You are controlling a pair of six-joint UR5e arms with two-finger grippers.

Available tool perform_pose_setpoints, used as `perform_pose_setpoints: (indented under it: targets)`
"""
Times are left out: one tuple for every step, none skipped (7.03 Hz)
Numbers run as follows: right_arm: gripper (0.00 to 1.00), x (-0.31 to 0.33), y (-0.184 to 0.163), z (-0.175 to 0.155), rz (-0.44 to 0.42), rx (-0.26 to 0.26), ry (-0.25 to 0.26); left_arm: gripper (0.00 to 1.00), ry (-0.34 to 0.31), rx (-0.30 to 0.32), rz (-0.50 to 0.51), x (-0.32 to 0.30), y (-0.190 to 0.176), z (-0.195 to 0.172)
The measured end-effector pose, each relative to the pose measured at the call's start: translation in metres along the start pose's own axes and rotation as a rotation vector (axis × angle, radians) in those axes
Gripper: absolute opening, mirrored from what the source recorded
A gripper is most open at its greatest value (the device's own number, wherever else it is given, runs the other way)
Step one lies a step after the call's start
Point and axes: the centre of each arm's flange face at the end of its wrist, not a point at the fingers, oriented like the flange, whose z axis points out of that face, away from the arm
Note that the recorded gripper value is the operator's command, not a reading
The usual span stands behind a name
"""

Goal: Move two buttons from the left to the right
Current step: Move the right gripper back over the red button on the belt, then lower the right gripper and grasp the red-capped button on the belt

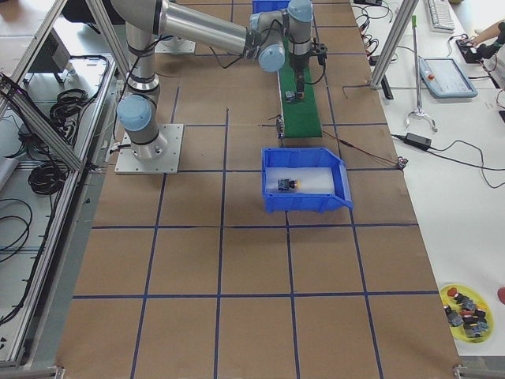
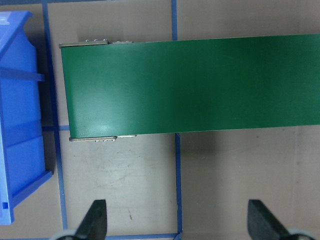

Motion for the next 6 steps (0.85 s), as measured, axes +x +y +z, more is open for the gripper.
perform_pose_setpoints:
  targets:
    - [0.99, -0.001, 0.005, 0.014, 0.0, -0.001, -0.001, 1.0, 0.0, 0.0, 0.0, 0.0, 0.0, 0.0]
    - [0.99, -0.002, 0.008, 0.027, 0.0, 0.004, -0.003, 1.0, 0.0, 0.001, -0.001, 0.0, 0.0, 0.0]
    - [0.99, -0.007, 0.01, 0.039, 0.002, 0.006, -0.005, 1.0, 0.0, 0.001, -0.001, 0.0, 0.0, 0.0]
    - [0.99, -0.016, 0.01, 0.05, 0.005, 0.008, -0.008, 1.0, 0.0, 0.001, -0.001, 0.0, 0.0, 0.0]
    - [0.98, -0.022, 0.009, 0.06, 0.01, 0.01, -0.017, 1.0, 0.0, 0.001, -0.001, 0.0, 0.0, 0.0]
    - [0.94, -0.026, 0.007, 0.07, 0.017, 0.007, -0.032, 1.0, 0.0, 0.001, -0.001, 0.0, 0.0, 0.0]
